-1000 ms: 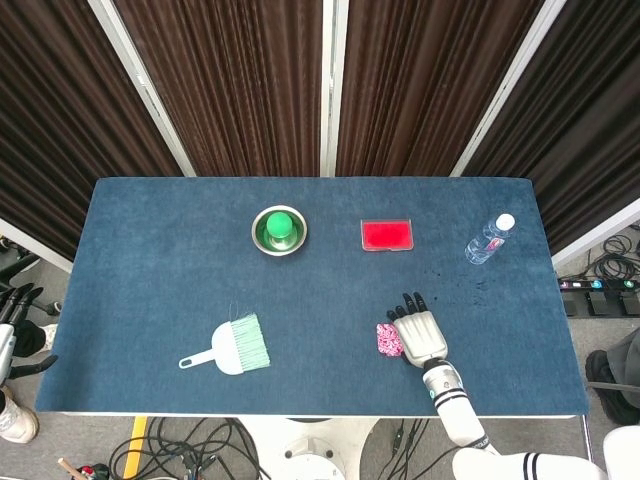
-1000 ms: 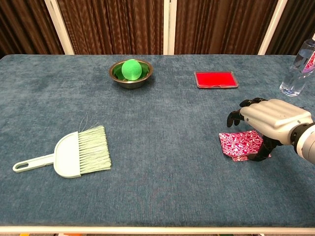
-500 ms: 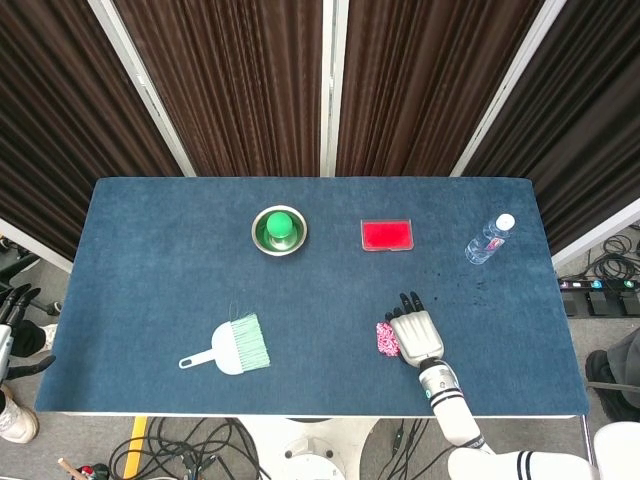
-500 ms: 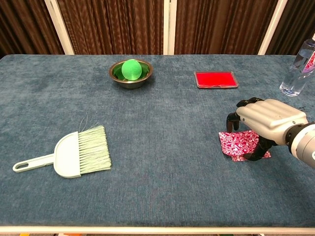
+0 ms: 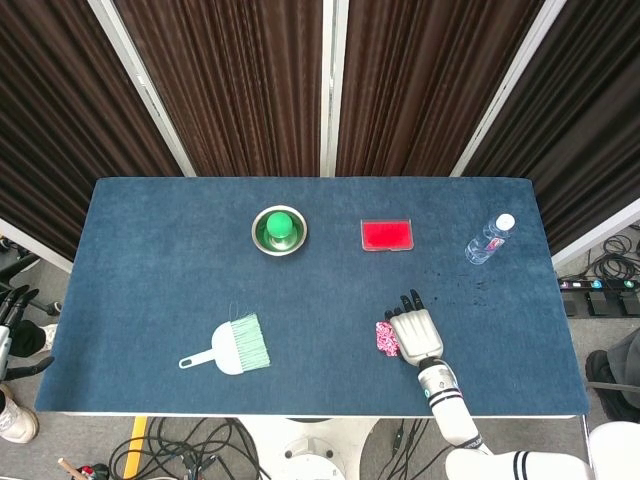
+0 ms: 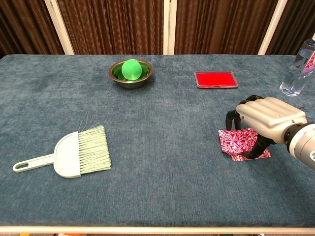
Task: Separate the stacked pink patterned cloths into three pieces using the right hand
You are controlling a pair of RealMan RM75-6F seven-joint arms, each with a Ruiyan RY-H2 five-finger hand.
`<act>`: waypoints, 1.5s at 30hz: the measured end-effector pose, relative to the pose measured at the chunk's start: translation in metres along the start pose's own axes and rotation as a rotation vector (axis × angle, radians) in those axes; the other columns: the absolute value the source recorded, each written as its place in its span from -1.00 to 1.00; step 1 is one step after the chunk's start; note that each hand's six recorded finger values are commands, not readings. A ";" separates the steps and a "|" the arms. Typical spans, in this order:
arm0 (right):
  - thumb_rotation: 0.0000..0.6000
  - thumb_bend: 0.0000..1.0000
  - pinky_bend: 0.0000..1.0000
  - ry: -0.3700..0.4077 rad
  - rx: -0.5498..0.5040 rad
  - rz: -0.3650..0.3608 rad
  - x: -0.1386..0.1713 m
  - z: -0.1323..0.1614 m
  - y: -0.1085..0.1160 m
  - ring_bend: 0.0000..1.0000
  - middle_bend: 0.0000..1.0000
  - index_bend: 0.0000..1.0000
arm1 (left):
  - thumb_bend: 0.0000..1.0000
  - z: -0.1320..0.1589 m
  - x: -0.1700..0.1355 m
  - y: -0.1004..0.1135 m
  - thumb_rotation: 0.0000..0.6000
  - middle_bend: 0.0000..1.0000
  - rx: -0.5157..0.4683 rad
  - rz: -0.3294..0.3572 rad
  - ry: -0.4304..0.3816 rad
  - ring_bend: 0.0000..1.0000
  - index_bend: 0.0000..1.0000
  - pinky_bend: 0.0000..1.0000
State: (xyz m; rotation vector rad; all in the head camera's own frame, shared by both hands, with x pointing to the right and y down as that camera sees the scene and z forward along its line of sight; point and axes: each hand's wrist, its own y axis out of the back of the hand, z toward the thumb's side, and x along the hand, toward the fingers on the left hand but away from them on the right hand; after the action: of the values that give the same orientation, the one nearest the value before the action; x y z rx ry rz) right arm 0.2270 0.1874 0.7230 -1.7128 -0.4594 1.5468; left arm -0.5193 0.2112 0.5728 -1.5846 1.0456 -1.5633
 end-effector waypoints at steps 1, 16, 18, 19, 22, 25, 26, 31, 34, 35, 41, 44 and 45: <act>1.00 -0.68 -1.00 0.000 -0.002 -0.003 0.000 0.000 0.001 -0.74 -0.15 0.01 | -1.00 0.001 0.000 0.000 1.00 -0.91 0.000 0.000 -0.001 -0.91 -0.82 -0.63; 1.00 -0.68 -1.00 -0.024 -0.027 -0.053 0.000 -0.015 0.021 -0.74 -0.14 0.02 | -1.00 0.001 0.000 -0.002 1.00 -0.91 0.003 -0.012 0.001 -0.91 -0.82 -0.63; 1.00 -0.68 -1.00 -0.033 -0.027 -0.068 -0.003 -0.020 0.027 -0.74 -0.14 0.02 | -1.00 0.001 0.000 -0.002 1.00 -0.91 0.005 -0.011 0.001 -0.91 -0.82 -0.63; 1.00 -0.68 -1.00 -0.036 -0.026 -0.074 -0.005 -0.022 0.030 -0.74 -0.14 0.02 | -1.00 0.001 0.000 -0.001 1.00 -0.91 0.006 -0.011 0.001 -0.91 -0.82 -0.63; 1.00 -0.68 -1.00 -0.043 -0.021 -0.091 -0.014 -0.028 0.038 -0.74 -0.14 0.02 | -1.00 0.001 0.000 -0.001 1.00 -0.91 0.010 -0.011 0.001 -0.91 -0.82 -0.63; 1.00 -0.68 -1.00 -0.049 -0.012 -0.101 -0.025 -0.035 0.044 -0.74 -0.14 0.02 | -1.00 0.001 -0.001 0.000 1.00 -0.91 0.015 -0.012 0.002 -0.91 -0.82 -0.63; 1.00 -0.68 -1.00 -0.051 -0.009 -0.102 -0.029 -0.038 0.045 -0.74 -0.14 0.02 | -1.00 0.000 -0.001 0.000 1.00 -0.91 0.018 -0.013 0.003 -0.91 -0.82 -0.63; 1.00 -0.68 -1.00 -0.059 0.015 -0.092 -0.050 -0.049 0.047 -0.74 -0.14 0.02 | -1.00 -0.002 -0.001 -0.001 1.00 -0.91 0.024 -0.019 0.014 -0.91 -0.82 -0.63; 1.00 -0.68 -1.00 -0.064 0.028 -0.078 -0.063 -0.054 0.044 -0.74 -0.14 0.02 | -1.00 -0.003 -0.001 -0.002 1.00 -0.91 0.025 -0.024 0.022 -0.91 -0.82 -0.63; 1.00 -0.68 -1.00 -0.065 0.030 -0.073 -0.066 -0.055 0.043 -0.74 -0.14 0.02 | -1.00 -0.004 -0.001 -0.002 1.00 -0.91 0.026 -0.025 0.024 -0.91 -0.82 -0.63; 1.00 -0.68 -1.00 -0.066 0.038 -0.051 -0.087 -0.054 0.034 -0.74 -0.16 0.02 | -1.00 -0.008 -0.003 -0.002 1.00 -0.91 0.026 -0.027 0.033 -0.91 -0.82 -0.63; 1.00 -0.69 -1.00 -0.057 0.030 -0.041 -0.094 -0.049 0.029 -0.74 -0.20 0.00 | -1.00 -0.010 -0.003 -0.002 1.00 -0.91 0.026 -0.026 0.036 -0.91 -0.82 -0.63; 1.00 -0.71 -1.00 -0.050 0.028 -0.036 -0.095 -0.047 0.028 -0.74 -0.21 -0.05 | -1.00 -0.010 -0.004 -0.001 1.00 -0.91 0.027 -0.026 0.038 -0.91 -0.82 -0.63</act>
State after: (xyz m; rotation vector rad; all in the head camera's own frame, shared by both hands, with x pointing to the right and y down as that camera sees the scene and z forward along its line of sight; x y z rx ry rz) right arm 0.2465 0.0884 0.7655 -1.6392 -0.4894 1.5666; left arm -0.5294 0.2160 0.5731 -1.5618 1.0242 -1.6238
